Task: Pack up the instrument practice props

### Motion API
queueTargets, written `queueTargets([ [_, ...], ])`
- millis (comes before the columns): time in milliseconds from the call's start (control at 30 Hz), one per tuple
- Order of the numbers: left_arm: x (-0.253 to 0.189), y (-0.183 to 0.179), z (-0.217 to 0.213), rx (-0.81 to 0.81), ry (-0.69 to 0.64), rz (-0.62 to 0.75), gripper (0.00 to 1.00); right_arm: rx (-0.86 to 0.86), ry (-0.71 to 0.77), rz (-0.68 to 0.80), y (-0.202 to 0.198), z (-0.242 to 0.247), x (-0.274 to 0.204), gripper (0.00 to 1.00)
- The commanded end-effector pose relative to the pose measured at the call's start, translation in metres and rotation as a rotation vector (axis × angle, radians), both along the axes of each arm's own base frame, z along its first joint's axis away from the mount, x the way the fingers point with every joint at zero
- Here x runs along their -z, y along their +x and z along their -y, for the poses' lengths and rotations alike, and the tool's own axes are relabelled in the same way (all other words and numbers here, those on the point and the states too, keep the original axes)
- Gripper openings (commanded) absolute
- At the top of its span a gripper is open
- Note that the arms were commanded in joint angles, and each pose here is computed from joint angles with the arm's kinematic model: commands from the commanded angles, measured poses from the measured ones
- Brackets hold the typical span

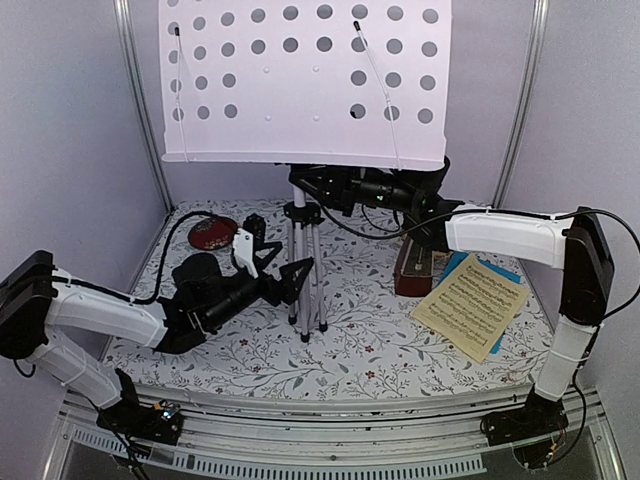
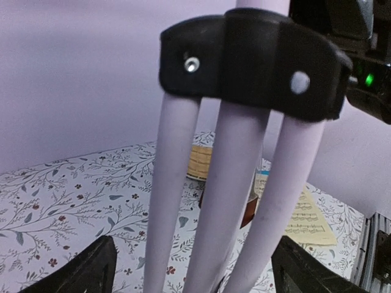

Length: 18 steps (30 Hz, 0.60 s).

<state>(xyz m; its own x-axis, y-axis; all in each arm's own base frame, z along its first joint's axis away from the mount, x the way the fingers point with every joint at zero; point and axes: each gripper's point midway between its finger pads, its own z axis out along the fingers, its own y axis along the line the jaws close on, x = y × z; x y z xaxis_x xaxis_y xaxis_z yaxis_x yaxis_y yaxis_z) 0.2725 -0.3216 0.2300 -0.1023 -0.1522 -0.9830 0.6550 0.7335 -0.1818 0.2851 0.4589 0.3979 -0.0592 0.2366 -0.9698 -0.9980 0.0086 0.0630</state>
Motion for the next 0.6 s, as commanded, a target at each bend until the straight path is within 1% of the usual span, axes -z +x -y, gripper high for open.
queueTargets([
  [0,-0.017,0.006,0.023,0.030,-0.009,0.055,0.91,-0.015,0.042,0.029,-0.013,0.009,-0.020,0.01],
  [133,-0.004,0.025,0.031,-0.037,0.053,0.041,0.92,-0.016,0.054,0.026,-0.014,0.011,-0.023,0.01],
  [233,0.001,0.033,0.038,-0.056,0.055,0.039,0.92,-0.004,0.062,0.019,-0.014,0.012,-0.025,0.01],
  [300,0.003,0.040,0.038,-0.099,0.039,0.026,0.89,0.005,0.068,0.017,-0.015,0.012,-0.025,0.01],
  [400,0.009,0.044,0.037,-0.137,0.033,0.016,0.78,0.015,0.077,0.015,-0.016,0.014,-0.025,0.01],
  [500,0.011,0.043,0.036,-0.150,0.035,0.014,0.60,0.026,0.088,0.011,-0.016,0.016,-0.026,0.01],
  [567,0.012,0.042,0.035,-0.156,0.039,0.017,0.51,0.035,0.095,0.010,-0.015,0.018,-0.026,0.01],
])
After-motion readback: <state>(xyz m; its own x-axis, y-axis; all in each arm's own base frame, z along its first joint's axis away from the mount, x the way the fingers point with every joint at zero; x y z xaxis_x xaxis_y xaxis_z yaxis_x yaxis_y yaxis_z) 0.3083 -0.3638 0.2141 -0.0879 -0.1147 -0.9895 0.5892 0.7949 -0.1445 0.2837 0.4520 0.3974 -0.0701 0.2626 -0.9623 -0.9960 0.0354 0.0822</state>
